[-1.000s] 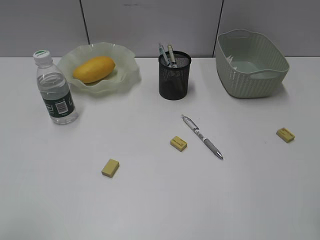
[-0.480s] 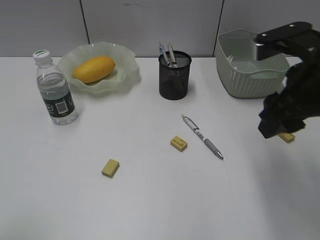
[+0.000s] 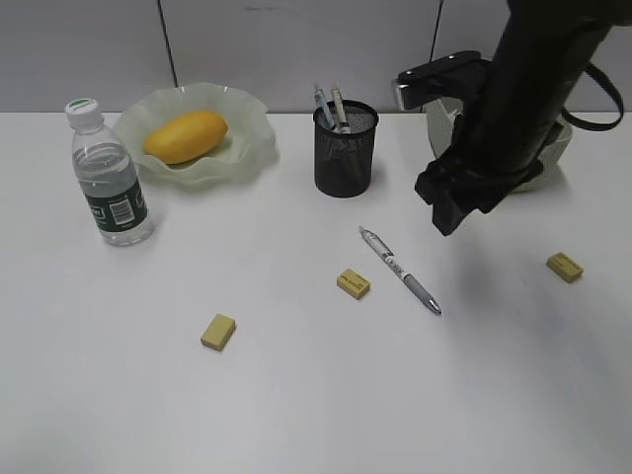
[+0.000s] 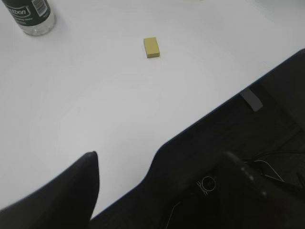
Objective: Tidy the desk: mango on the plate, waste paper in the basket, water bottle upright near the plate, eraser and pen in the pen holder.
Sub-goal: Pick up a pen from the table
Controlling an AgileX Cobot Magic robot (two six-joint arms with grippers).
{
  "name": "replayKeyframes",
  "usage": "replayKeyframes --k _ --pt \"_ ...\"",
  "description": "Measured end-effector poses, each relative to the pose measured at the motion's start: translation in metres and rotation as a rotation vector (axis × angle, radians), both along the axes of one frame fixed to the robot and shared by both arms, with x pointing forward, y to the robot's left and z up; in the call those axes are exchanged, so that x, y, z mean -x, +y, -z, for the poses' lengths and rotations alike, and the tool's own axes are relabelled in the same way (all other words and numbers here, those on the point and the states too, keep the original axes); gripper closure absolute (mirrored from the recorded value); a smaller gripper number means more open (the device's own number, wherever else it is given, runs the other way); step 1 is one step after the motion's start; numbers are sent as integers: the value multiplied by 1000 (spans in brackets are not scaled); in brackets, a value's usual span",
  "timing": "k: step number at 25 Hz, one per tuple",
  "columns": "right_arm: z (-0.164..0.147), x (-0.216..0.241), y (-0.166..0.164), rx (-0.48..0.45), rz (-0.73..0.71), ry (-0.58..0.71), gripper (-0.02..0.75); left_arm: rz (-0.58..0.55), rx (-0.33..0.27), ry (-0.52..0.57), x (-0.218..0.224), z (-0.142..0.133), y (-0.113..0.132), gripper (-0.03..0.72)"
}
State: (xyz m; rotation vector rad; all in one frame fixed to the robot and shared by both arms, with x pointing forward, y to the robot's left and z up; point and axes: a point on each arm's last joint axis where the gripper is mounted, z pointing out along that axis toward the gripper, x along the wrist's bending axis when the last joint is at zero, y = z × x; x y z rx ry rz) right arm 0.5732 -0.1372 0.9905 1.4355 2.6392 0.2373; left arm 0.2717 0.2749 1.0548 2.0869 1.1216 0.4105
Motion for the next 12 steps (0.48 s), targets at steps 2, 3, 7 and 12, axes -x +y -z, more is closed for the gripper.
replayKeyframes --k 2,3,7,12 --pt "7 -13 6 4 10 12 286 0 0 0 0 0 0 101" --pt "9 -20 9 3 16 13 293 0 0 0 0 0 0 101" --pt "27 -41 21 -4 31 34 321 0 0 0 0 0 0 101" --pt "52 -57 35 -48 60 87 331 0 0 0 0 0 0 101"
